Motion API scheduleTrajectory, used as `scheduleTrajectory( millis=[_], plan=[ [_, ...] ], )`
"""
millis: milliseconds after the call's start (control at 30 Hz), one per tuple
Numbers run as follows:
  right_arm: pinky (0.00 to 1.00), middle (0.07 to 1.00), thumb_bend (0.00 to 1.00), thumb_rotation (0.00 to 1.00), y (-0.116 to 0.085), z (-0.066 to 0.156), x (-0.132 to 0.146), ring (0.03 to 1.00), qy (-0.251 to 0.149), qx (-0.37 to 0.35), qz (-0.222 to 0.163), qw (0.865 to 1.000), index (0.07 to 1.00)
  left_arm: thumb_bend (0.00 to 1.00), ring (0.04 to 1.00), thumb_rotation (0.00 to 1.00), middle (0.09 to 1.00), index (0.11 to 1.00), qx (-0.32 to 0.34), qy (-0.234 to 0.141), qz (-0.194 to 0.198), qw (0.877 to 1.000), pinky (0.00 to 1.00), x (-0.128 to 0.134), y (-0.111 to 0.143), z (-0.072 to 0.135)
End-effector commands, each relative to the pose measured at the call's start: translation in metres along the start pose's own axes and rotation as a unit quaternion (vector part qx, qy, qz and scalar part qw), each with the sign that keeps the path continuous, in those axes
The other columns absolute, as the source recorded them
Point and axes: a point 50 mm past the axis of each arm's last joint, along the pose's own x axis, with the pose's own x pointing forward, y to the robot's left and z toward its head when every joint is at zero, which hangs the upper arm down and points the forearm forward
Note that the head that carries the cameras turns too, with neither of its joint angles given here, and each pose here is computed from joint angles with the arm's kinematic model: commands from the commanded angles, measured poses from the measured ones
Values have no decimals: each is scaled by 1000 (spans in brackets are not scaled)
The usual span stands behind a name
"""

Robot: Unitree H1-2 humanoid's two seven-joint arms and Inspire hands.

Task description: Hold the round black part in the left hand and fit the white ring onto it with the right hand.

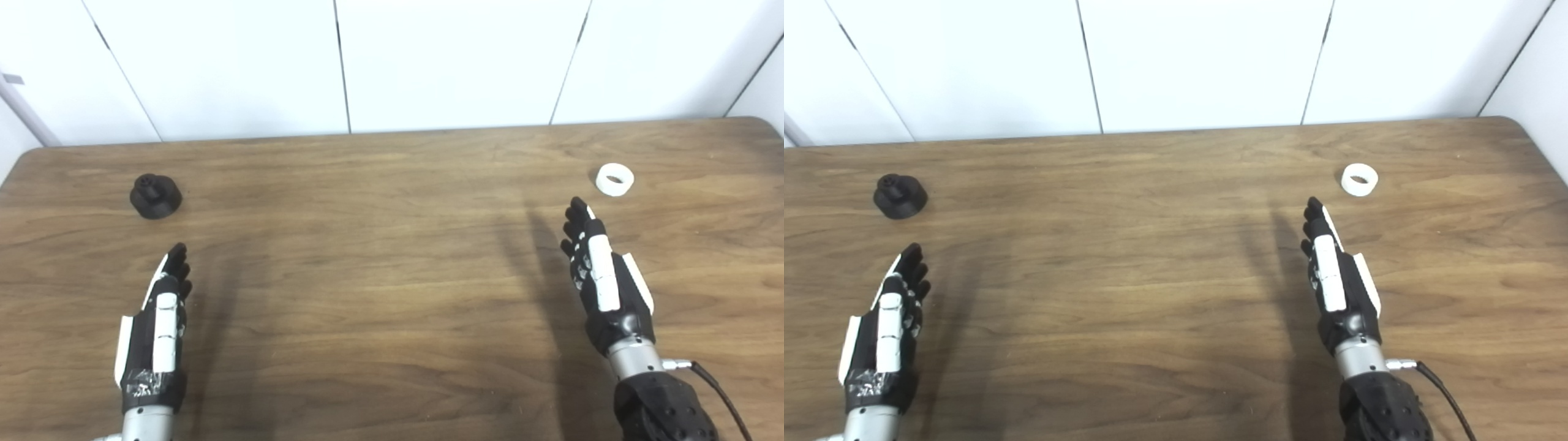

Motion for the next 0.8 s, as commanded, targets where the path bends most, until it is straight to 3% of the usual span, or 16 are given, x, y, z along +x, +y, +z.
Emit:
scheduleTrajectory(
  millis=[0,433,600,767],
  plan=[
    [1000,988,528,1000,1,11,1,1000,-36,-2,4,999,978,466,990,880,984,954,-6,-34,2,999,1000,4,-4,11],
    [1000,989,556,1000,-7,8,-2,1000,-31,-9,8,999,976,462,969,815,961,931,1,-38,5,999,1000,0,-11,7],
    [1000,1000,543,1000,-17,3,-4,1000,-25,-1,15,1000,993,424,998,892,987,957,2,-28,-15,999,1000,-6,-22,2],
    [1000,1000,509,1000,-26,-2,-5,1000,-31,-9,28,999,1000,468,1000,868,990,962,10,-22,-16,1000,1000,-10,-33,-3]
  ],
)
